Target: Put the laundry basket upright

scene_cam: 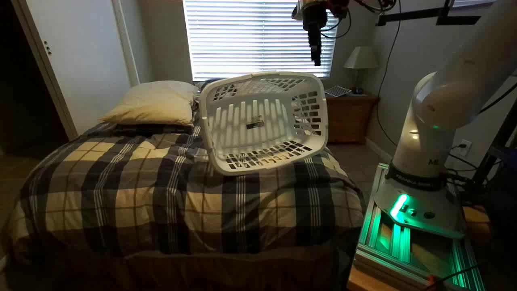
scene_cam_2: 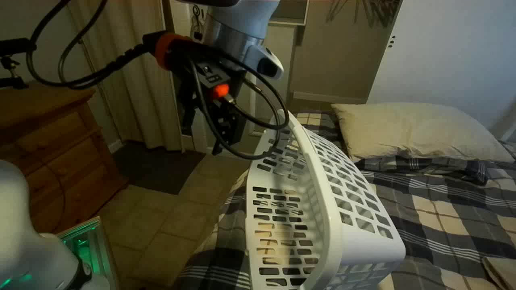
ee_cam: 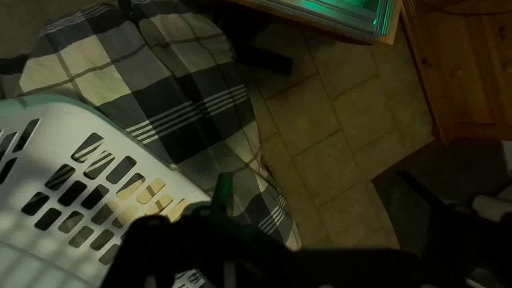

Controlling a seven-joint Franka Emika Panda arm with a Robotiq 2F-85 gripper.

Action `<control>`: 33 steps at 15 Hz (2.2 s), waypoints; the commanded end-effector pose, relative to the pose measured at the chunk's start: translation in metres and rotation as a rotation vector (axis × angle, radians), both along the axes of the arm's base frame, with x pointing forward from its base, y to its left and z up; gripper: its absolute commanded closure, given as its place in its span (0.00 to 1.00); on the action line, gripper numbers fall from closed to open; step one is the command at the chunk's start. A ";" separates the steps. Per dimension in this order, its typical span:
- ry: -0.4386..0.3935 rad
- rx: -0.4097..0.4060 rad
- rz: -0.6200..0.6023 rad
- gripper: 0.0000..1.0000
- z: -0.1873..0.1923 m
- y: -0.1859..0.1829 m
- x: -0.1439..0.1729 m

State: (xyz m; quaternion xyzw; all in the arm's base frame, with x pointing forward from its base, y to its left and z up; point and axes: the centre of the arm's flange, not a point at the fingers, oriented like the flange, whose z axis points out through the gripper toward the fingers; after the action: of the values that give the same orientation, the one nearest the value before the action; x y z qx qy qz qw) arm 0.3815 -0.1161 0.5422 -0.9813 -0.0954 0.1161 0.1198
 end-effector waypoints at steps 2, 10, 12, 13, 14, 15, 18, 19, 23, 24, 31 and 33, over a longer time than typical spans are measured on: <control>0.000 0.000 0.000 0.00 0.000 0.000 0.000; -0.074 -0.074 -0.007 0.00 -0.007 -0.011 0.011; -0.147 -0.176 0.039 0.00 -0.004 -0.024 0.023; -0.167 -0.223 0.071 0.00 -0.003 -0.030 0.029; -0.184 -0.261 0.117 0.00 -0.002 -0.036 0.034; -0.209 -0.303 0.148 0.00 -0.003 -0.039 0.038; -0.264 -0.375 0.289 0.00 -0.006 -0.041 0.042; -0.282 -0.400 0.333 0.00 -0.007 -0.041 0.044; -0.376 -0.493 0.495 0.00 -0.013 -0.043 0.062; -0.410 -0.515 0.532 0.00 -0.017 -0.042 0.067; -0.544 -0.536 0.591 0.00 -0.013 -0.033 0.082; -0.545 -0.536 0.594 0.00 -0.013 -0.033 0.082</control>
State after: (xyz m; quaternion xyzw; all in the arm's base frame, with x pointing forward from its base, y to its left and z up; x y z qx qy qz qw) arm 0.4630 -0.1493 0.5292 -0.9027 -0.3660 -0.0957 -0.2050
